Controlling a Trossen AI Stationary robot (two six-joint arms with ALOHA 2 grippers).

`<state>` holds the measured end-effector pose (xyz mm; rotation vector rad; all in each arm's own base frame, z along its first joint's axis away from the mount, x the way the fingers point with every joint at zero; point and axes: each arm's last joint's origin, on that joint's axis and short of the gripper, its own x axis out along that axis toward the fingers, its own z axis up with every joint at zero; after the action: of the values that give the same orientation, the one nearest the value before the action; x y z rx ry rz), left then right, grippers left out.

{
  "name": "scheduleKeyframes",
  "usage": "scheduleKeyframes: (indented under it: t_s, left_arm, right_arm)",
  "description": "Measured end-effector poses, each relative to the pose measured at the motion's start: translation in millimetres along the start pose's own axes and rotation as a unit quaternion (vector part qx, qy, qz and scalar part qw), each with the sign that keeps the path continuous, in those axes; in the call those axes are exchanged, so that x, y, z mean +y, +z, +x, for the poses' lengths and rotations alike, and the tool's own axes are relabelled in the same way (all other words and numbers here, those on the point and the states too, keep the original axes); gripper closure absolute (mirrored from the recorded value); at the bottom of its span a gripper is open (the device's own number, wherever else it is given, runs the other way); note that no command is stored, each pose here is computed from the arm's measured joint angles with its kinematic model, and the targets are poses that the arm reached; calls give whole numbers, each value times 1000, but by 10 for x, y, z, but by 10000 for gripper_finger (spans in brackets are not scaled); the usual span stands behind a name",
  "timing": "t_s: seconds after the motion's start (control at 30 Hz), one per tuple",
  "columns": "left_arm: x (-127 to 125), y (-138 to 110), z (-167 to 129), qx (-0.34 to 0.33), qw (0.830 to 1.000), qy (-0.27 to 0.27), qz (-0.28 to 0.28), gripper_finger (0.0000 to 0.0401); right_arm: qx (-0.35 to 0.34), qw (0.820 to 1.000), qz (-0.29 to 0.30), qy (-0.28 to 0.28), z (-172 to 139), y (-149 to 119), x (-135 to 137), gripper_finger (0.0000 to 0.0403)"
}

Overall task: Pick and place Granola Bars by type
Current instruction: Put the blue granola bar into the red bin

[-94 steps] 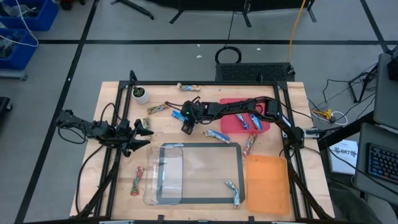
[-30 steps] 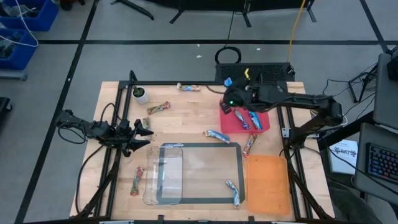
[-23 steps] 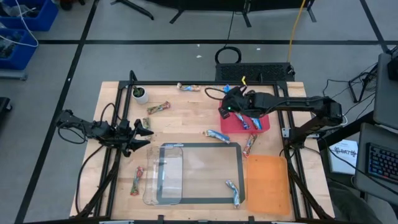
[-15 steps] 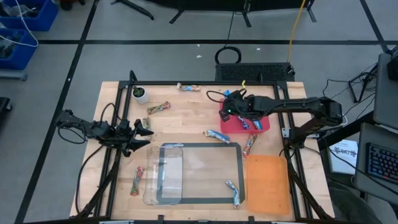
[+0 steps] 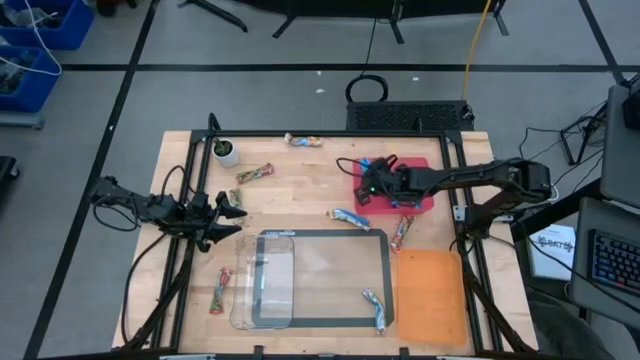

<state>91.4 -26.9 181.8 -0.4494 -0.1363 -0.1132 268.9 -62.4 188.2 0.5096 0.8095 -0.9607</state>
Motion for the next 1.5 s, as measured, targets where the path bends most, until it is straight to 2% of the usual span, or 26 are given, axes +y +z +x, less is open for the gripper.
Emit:
scheduleKeyframes:
  t_s: [0.4,0.73,0.93,1.13,1.3,1.5]
  left_arm:
    - [0,0,0,0,1000,0,0,146]
    - [0,1,0,0,1000,0,0,146]
    - [0,0,0,0,1000,0,0,146]
    - [0,1,0,0,1000,0,0,146]
    - [0,1,0,0,1000,0,0,146]
    - [0,0,0,0,1000,-1,0,146]
  right_arm:
    - [24,1000,-17,-6,176,-204,-61,403]
    - [58,997,-44,-12,400,-251,-73,400]
    - [85,995,-40,24,487,-235,-68,364]
    - [87,994,-48,36,472,-219,-72,317]
    - [71,994,-70,44,402,-154,-98,288]
    - [42,995,-75,52,266,-15,-192,276]
